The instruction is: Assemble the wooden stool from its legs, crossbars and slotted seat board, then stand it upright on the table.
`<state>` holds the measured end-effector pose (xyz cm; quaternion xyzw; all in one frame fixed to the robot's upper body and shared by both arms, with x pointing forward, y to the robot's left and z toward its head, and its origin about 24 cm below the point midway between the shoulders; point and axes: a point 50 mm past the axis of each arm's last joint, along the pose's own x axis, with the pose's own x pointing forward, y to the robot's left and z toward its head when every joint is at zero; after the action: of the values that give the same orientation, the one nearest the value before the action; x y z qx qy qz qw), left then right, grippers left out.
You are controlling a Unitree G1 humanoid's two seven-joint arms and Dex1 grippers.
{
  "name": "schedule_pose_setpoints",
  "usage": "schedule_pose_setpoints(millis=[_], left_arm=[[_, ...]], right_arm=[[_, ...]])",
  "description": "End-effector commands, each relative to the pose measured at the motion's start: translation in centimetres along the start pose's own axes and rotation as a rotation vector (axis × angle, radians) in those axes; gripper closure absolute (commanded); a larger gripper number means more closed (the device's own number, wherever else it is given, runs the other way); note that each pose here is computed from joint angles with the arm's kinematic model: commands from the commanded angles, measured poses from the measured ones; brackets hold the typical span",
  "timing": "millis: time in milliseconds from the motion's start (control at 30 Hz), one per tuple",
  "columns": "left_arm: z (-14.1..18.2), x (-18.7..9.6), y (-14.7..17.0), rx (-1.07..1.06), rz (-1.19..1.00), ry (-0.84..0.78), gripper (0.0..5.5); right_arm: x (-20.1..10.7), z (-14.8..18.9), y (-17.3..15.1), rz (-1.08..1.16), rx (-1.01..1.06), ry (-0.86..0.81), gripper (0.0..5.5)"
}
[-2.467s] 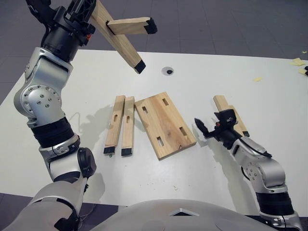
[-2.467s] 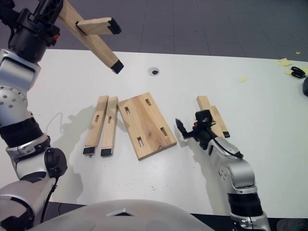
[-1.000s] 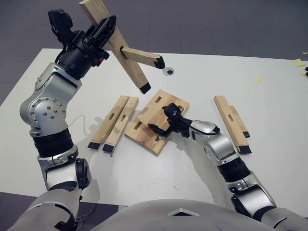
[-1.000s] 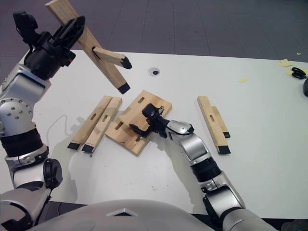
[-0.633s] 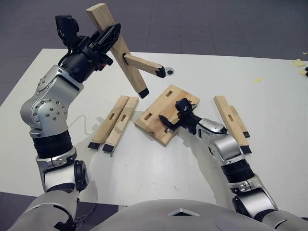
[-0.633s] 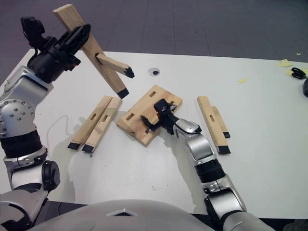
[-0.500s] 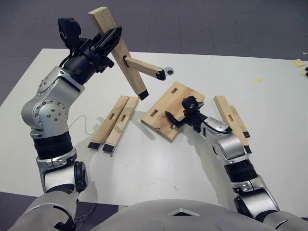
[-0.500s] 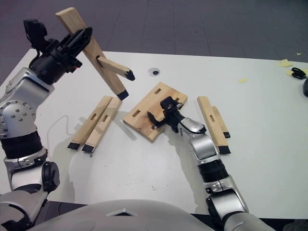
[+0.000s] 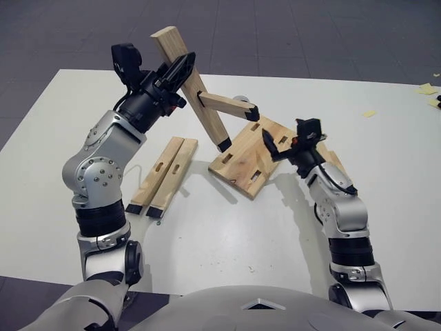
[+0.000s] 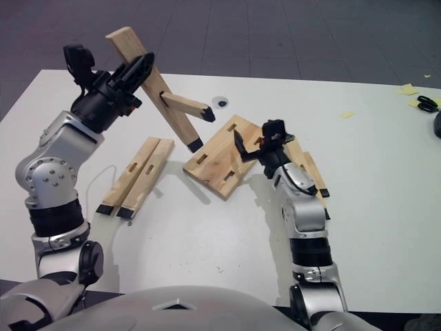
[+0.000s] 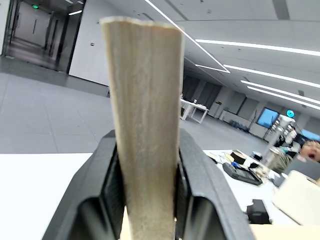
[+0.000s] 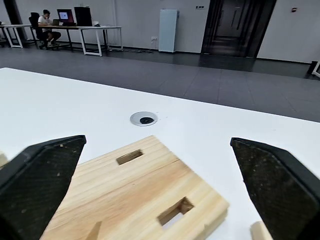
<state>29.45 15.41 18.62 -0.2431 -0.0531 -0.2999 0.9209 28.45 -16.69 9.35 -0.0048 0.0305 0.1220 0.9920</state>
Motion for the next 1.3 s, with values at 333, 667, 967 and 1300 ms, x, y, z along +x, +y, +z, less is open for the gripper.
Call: schedule_pose_setpoints(millis=[333,667,967,1300], left_arm=[[-3.5,-0.4,3.2,-0.084,0.198,-0.032,4.47],[-3.4,0.6,2.5,-0.108,0.162,-0.058,4.47],[-3.4,0.1,2.4,-0.072,0.15,-0.028,4.47],[-4.5,-0.2,3.7,-0.083,0.196,-0.004,4.47]], right_arm=[[-0.5,-0.6,0.1,-0.068,0.028,-0.002,0.1],[-0.6,-1.1,0.9,-0.061,0.03,0.012,0.1],[-0.6,-1.2,0.8,-0.075,0.027,0.014,0.1],[-0.4,-1.0,0.7,-0.075,0.021,0.007,0.1]])
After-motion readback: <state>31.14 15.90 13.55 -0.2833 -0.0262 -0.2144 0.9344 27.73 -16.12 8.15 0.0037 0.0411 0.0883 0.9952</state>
